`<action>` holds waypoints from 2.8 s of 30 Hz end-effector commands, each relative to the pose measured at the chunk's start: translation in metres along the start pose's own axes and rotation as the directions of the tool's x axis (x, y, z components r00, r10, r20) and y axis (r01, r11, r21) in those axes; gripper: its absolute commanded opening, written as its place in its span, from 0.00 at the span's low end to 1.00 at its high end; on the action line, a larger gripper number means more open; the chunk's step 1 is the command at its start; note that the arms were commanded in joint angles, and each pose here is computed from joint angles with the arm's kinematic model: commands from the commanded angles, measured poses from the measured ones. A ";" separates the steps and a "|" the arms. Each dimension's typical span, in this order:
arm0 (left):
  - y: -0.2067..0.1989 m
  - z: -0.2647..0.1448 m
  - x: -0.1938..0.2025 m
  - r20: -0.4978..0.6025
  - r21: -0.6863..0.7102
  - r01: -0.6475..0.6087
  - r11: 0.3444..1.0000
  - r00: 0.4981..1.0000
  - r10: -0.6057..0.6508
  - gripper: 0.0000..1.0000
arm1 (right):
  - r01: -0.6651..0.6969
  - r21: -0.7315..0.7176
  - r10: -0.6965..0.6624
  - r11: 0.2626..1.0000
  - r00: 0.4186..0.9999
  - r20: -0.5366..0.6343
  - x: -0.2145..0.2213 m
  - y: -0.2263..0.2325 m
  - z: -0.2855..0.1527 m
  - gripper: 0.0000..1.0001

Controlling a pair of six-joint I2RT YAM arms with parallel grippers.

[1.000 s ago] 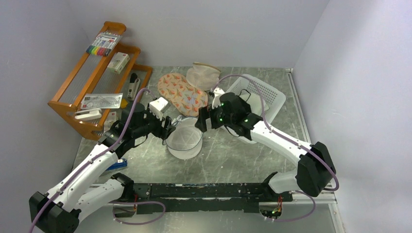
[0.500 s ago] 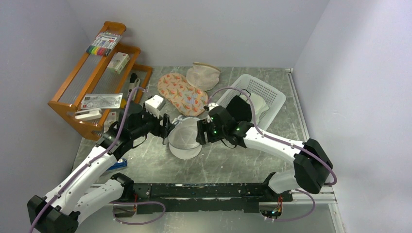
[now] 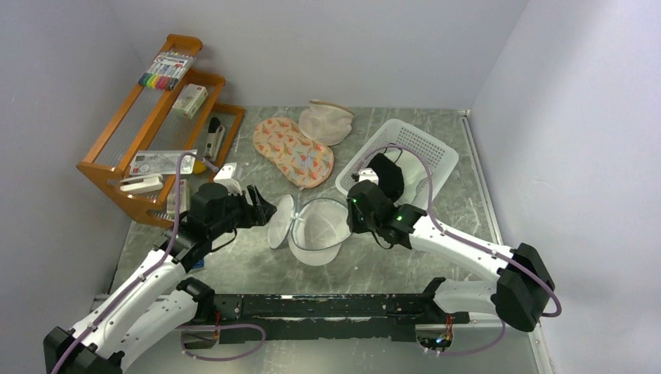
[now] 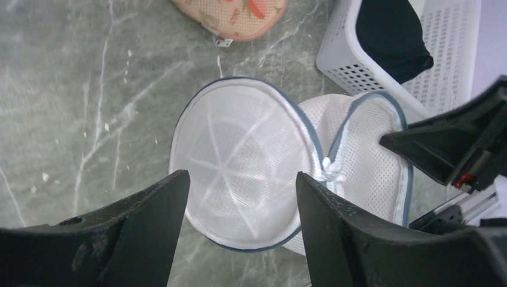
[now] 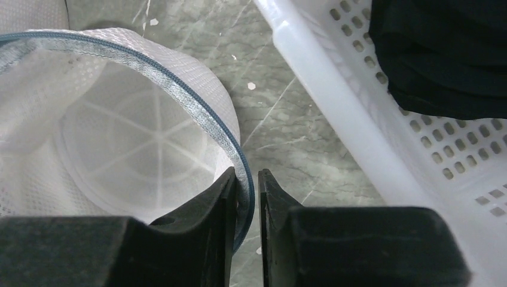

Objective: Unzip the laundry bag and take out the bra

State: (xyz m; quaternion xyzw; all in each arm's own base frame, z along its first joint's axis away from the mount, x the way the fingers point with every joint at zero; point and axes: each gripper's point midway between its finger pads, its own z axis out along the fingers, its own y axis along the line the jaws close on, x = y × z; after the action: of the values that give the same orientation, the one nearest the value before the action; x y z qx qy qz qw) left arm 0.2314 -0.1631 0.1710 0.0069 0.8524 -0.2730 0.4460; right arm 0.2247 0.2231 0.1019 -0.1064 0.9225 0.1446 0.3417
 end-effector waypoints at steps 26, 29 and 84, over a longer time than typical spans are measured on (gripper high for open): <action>0.076 0.045 0.089 0.000 -0.401 0.478 0.781 0.853 -0.522 0.49 | -0.008 0.017 0.006 1.000 0.991 0.132 -0.021 -0.010 -0.018 0.37; 0.071 0.052 0.091 -0.043 -0.381 0.446 0.810 0.866 -0.497 0.46 | -0.001 0.006 0.001 1.000 0.991 0.137 -0.023 -0.008 -0.018 0.37; -0.017 -0.004 -0.066 0.157 -0.171 -0.105 0.980 0.979 0.132 0.07 | -0.013 -0.376 0.107 0.927 0.968 0.229 -0.106 0.071 -0.048 0.81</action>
State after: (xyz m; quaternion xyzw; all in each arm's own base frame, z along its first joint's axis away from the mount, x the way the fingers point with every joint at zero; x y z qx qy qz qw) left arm 0.2615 -0.1444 0.1917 -0.0520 0.8542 -0.1354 0.4993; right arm 0.2489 0.2586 0.1843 -0.1186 0.8634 0.2592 0.4163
